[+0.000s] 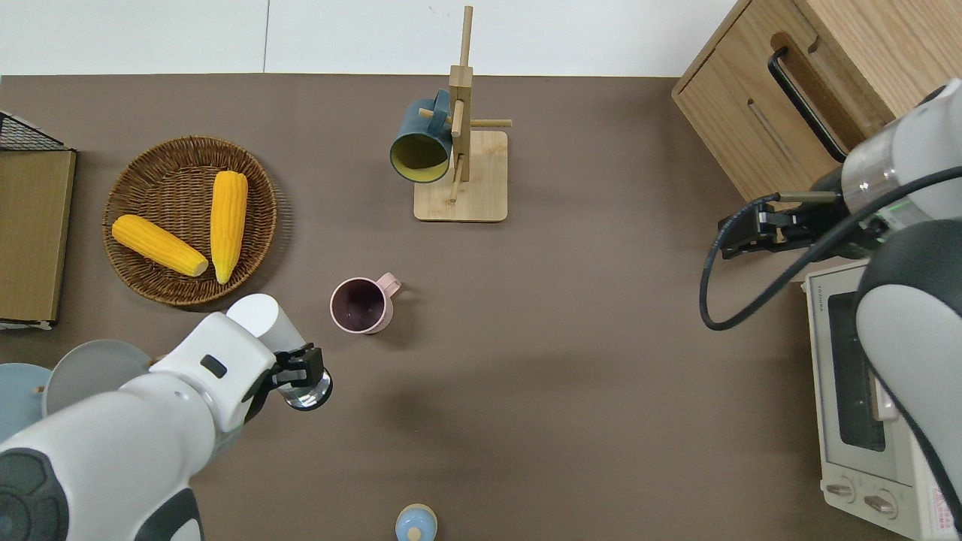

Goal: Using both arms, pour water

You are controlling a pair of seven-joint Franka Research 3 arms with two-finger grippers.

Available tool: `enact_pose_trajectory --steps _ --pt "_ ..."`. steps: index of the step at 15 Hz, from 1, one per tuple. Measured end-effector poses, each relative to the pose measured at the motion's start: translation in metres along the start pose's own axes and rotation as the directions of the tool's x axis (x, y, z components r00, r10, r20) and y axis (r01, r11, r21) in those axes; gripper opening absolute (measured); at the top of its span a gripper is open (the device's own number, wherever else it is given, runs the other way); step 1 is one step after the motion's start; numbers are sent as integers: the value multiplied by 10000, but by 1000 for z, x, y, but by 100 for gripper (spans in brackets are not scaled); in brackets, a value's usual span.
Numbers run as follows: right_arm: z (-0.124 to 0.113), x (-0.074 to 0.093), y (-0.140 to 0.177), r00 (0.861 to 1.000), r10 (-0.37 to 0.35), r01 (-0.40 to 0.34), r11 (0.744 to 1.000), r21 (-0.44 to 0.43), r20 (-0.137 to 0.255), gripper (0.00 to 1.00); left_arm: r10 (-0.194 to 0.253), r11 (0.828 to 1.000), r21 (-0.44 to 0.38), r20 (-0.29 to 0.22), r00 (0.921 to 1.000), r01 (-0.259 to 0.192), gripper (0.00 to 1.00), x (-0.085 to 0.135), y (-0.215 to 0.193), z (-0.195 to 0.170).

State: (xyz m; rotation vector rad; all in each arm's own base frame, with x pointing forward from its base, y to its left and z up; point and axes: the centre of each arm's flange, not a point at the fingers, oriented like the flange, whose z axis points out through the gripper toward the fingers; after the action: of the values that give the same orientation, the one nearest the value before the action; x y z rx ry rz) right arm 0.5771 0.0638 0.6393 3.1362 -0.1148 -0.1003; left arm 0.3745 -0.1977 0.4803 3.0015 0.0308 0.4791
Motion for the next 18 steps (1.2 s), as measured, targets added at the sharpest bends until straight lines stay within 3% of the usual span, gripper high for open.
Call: enact_pose_trajectory --steps 5,10,13,18 --pt "0 1 4 10000 72 -72 10000 6 -5 100 71 9999 96 -14 10000 -71 64 -17 19 12" --pt "-1 0 3 10000 49 -49 10000 9 -11 100 8 9998 189 642 9979 -20 64 -17 16 40" --pt "-1 0 3 10000 49 -49 10000 8 -22 100 -50 9999 129 991 9951 38 64 -11 17 57" --pt "-1 0 3 10000 49 -49 10000 7 -23 100 -387 9992 -12 1140 9927 390 64 16 11 66"
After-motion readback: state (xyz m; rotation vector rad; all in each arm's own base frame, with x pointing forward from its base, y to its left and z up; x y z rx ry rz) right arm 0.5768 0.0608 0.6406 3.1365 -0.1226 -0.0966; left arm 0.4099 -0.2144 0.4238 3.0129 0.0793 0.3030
